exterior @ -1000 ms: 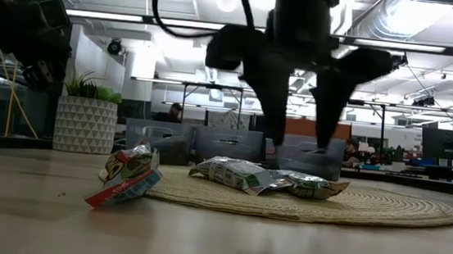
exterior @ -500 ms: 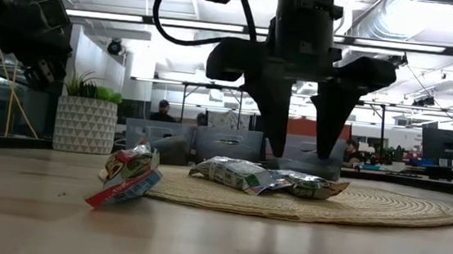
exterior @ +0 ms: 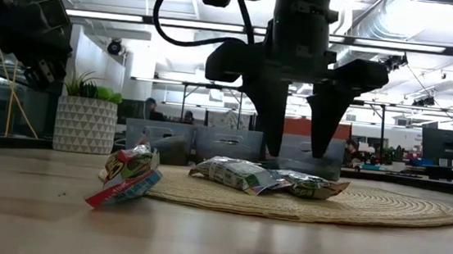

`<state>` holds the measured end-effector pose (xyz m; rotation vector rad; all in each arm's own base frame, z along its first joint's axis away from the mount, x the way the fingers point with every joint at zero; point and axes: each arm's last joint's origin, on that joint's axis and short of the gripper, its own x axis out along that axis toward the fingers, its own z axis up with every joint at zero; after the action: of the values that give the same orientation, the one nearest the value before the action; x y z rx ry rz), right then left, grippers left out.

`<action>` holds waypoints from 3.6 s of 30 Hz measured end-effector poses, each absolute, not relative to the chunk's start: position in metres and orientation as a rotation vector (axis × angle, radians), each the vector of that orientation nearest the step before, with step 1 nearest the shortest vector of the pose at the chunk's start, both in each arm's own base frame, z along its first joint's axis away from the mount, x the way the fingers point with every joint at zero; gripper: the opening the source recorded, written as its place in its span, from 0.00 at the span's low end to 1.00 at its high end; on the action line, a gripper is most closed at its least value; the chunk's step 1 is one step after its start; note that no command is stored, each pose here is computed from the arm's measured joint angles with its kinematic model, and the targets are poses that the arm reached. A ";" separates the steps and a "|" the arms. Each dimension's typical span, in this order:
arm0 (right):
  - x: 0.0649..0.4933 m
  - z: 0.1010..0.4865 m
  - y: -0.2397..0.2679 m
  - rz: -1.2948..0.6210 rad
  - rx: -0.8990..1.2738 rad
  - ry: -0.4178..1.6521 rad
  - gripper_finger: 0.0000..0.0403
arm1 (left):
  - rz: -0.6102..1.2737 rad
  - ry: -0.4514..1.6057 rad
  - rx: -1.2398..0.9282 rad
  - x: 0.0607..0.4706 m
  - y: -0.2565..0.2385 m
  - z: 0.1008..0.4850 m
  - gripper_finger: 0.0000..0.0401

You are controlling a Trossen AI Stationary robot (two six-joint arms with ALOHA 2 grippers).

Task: Pick and place Granola Bars by type
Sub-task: Put the yellow granola bar into the left black bin

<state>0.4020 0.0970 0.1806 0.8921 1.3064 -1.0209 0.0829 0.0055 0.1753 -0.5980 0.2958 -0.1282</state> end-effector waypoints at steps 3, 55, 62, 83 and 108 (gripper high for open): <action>0.401 0.181 0.097 -1.024 0.889 1.312 0.57 | -0.128 0.296 -0.598 0.083 0.005 0.175 0.02; 0.389 0.192 0.094 -0.936 0.966 1.203 0.18 | -0.128 0.296 -0.599 0.083 0.005 0.175 0.02; 0.386 0.235 0.089 -0.835 0.880 0.968 0.18 | -0.128 0.296 -0.599 0.083 0.005 0.175 0.02; 0.419 0.290 0.087 -0.480 0.187 0.506 0.18 | -0.125 0.296 -0.599 0.083 0.006 0.175 0.02; 0.438 0.324 -0.098 -0.371 0.086 0.229 0.18 | 0.009 0.266 -0.642 0.083 0.009 0.175 0.02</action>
<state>0.4379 -0.0979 0.3237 0.0858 0.2290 -0.3714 0.0834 0.0092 0.1749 -0.6421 0.2662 0.0088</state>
